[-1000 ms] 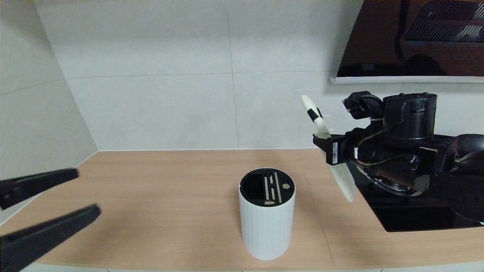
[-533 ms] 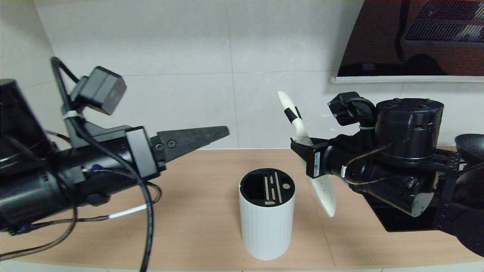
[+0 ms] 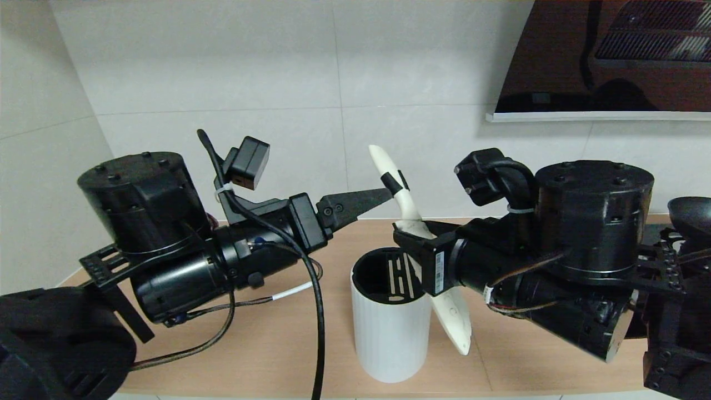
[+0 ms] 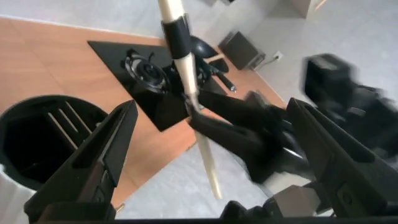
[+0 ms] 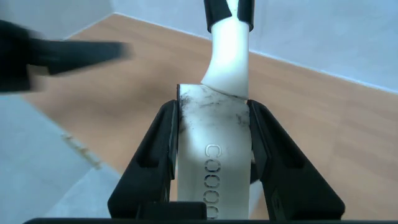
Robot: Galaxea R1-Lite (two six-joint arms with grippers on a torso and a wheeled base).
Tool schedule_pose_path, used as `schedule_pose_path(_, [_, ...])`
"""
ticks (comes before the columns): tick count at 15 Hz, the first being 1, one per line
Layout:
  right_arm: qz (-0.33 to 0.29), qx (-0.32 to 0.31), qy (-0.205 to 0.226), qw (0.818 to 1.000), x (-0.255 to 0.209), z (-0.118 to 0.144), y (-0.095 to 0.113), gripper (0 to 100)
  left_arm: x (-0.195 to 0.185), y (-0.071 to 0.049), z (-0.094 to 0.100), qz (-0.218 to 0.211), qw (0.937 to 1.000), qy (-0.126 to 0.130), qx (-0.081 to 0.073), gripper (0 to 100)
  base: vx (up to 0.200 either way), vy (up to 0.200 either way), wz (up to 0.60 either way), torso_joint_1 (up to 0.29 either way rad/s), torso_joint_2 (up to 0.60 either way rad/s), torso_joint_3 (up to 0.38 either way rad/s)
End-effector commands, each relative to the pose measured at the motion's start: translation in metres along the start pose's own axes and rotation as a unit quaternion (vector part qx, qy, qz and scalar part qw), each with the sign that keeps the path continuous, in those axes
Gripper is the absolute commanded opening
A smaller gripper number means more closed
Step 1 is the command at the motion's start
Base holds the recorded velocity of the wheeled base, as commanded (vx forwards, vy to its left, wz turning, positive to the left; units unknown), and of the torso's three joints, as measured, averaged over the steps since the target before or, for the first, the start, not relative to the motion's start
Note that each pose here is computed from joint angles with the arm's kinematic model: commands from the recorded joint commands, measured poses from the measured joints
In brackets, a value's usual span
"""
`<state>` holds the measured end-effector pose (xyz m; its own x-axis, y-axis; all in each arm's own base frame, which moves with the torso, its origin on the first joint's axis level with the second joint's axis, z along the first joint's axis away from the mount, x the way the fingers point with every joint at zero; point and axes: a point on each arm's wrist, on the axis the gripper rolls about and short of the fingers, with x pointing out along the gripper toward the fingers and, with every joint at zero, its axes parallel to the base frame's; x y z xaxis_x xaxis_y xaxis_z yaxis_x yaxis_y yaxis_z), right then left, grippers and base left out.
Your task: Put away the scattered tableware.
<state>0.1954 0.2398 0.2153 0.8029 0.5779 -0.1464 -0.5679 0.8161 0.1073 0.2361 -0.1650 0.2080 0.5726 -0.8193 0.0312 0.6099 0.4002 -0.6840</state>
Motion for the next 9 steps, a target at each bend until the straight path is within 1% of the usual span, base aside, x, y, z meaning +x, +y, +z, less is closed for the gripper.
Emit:
schedule_pose_path(1, [0.011, -0.002, 0.007, 1.0, 0.0, -0.004, 0.007, 0, 0.009, 0.01, -0.006, 0.008, 1.0, 0.004, -0.003, 100, 0.0, 0.0, 0.0, 0.0, 0.0, 0.0])
schedule_pose_path(2, [0.015, -0.002, 0.009, 1.0, -0.001, -0.006, 0.009, 0, 0.011, 0.012, -0.006, 0.012, 0.9999, -0.005, -0.001, 100, 0.0, 0.0, 0.0, 0.0, 0.0, 0.0])
schedule_pose_path(4, [0.028, 0.007, 0.015, 0.999, -0.002, -0.009, 0.016, 0, 0.017, 0.019, -0.01, 0.022, 0.9997, -0.01, 0.003, 100, 0.0, 0.0, 0.0, 0.0, 0.0, 0.0])
schedule_pose_path(5, [0.035, 0.007, 0.02, 0.999, -0.002, -0.011, 0.017, 0, 0.018, 0.021, -0.01, 0.022, 0.9996, -0.017, 0.006, 100, 0.0, 0.0, 0.0, 0.0, 0.0, 0.0])
schedule_pose_path(7, [0.043, 0.009, 0.024, 0.999, -0.003, -0.013, 0.017, 0, 0.019, 0.019, -0.009, 0.015, 0.9996, -0.024, 0.01, 100, 0.0, 0.0, 0.0, 0.0, 0.0, 0.0])
schedule_pose_path(9, [0.045, 0.009, 0.025, 0.999, -0.003, -0.014, 0.018, 0, 0.019, 0.019, -0.009, 0.014, 0.9995, -0.026, 0.011, 100, 0.0, 0.0, 0.0, 0.0, 0.0, 0.0])
